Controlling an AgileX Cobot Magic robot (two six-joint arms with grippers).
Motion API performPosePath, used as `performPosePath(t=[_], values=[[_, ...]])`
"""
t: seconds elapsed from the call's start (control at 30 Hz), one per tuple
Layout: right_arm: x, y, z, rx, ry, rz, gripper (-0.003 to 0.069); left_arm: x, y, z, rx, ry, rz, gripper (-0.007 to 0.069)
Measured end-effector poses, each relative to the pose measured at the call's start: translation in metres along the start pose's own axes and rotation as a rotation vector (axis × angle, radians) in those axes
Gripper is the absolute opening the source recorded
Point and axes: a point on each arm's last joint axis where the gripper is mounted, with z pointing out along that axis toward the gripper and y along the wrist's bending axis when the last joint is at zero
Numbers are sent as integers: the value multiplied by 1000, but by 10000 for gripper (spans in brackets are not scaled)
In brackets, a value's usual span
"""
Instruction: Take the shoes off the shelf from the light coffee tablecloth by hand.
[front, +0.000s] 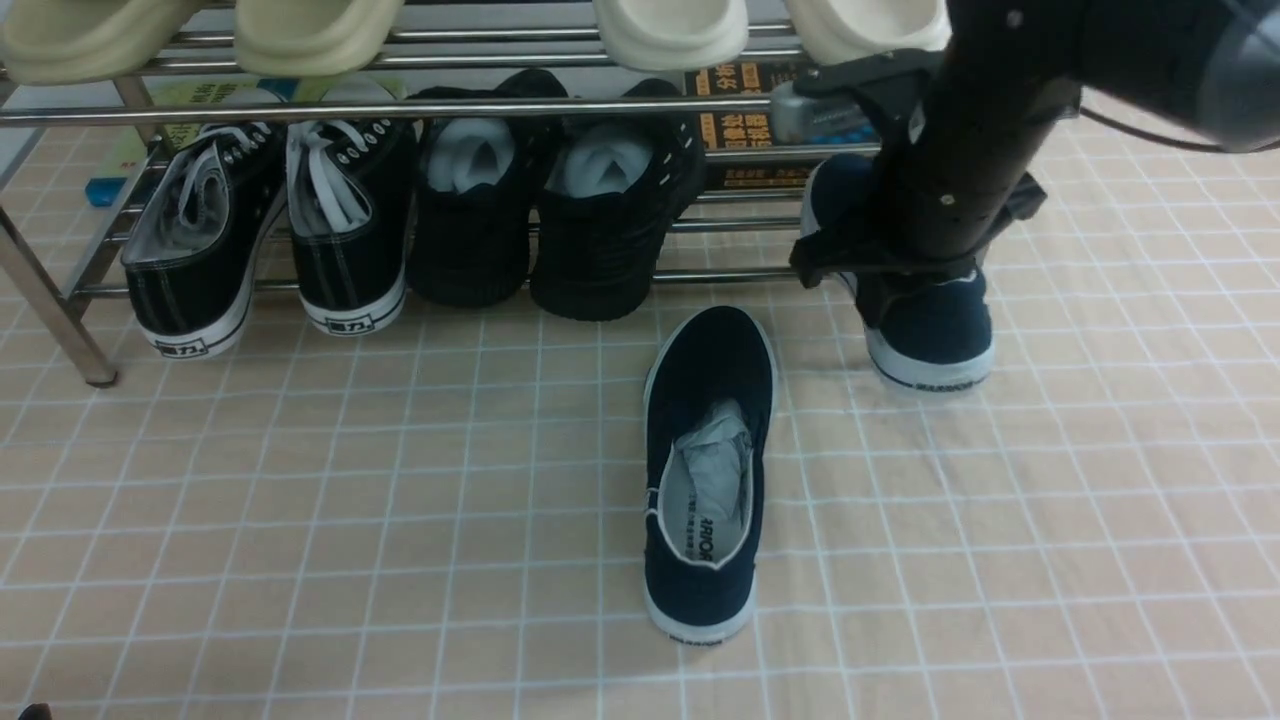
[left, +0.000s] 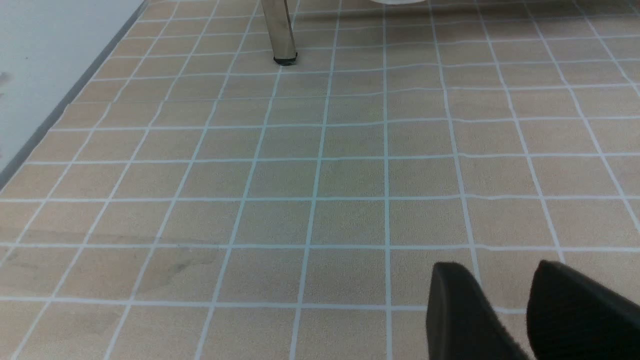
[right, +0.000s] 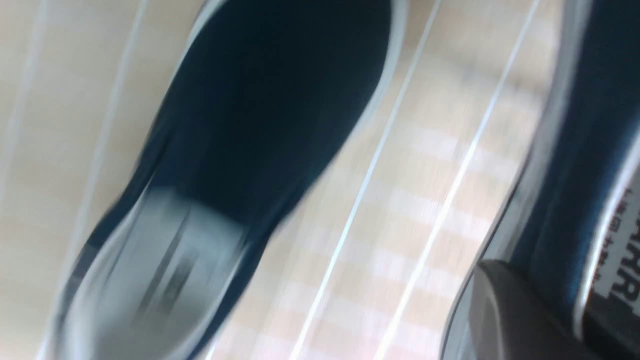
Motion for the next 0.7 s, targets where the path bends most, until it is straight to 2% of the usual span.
performPosePath(t=[0.1, 0.23, 0.5, 0.7], values=[[10, 3, -25, -25, -25, -12, 17, 0, 0, 0, 0, -1, 0, 240], [33, 4, -35, -48, -8, -11, 17, 0, 0, 0, 0, -1, 1, 240], [89, 5, -8, -119, 177, 44, 17, 0, 0, 0, 1, -1, 2, 240], [98, 5, 12, -149, 150, 86, 17, 0, 0, 0, 1, -1, 2, 240]])
